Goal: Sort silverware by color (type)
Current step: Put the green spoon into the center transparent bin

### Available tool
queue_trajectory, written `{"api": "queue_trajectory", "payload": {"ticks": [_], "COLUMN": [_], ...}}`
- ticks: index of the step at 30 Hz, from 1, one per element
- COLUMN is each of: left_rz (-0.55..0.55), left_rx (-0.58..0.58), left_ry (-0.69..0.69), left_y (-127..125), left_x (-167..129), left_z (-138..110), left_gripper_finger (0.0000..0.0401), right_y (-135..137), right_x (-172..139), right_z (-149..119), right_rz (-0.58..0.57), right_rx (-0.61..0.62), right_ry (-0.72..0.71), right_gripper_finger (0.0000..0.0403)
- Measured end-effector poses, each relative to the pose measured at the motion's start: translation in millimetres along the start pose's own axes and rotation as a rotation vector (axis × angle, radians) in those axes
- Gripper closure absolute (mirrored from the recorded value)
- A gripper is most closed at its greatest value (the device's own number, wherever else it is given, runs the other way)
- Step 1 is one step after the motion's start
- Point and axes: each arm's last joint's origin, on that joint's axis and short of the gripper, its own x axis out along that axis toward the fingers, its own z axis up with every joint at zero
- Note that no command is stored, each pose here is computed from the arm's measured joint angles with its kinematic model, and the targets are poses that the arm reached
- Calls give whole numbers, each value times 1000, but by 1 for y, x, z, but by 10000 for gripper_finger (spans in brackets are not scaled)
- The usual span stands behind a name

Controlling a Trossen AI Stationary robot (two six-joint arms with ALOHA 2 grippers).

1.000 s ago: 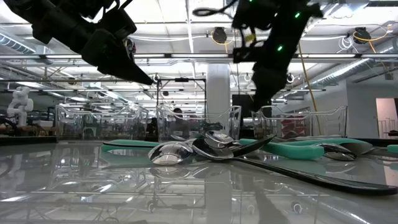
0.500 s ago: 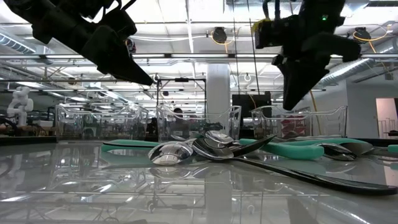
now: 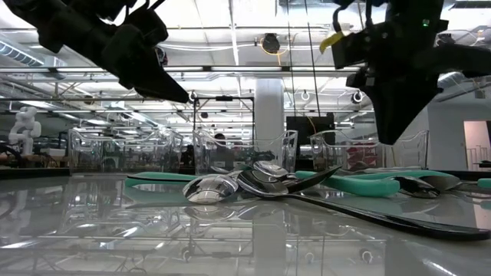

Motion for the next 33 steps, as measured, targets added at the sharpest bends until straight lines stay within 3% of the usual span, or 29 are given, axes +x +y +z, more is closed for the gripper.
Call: {"api": "queue_trajectory", "payload": {"ticks": [8, 15, 21, 24, 28, 33], "left_rz": [-28, -44, -58, -65, -72, -72], "left_rx": [16, 28, 37, 40, 35, 22], "left_ry": [8, 15, 20, 20, 20, 20], "left_y": [-7, -12, -15, -17, -19, -19], "left_x": [-1, -2, -3, -4, -4, -4], "left_z": [-1, -2, -3, -4, -4, -4], "left_gripper_finger": [274, 274, 274, 274, 274, 274], "right_y": [1, 2, 16, 22, 25, 25], "right_x": [3, -1, -2, -2, -2, -2], "right_z": [-14, -28, -24, -19, -14, -13], "right_rz": [41, 108, 194, 209, 218, 201], "right_rx": [56, 4, -168, -194, -92, 157], "right_ry": [132, 304, 222, 152, 100, 117], "right_gripper_finger": [344, 347, 341, 332, 317, 290]}}
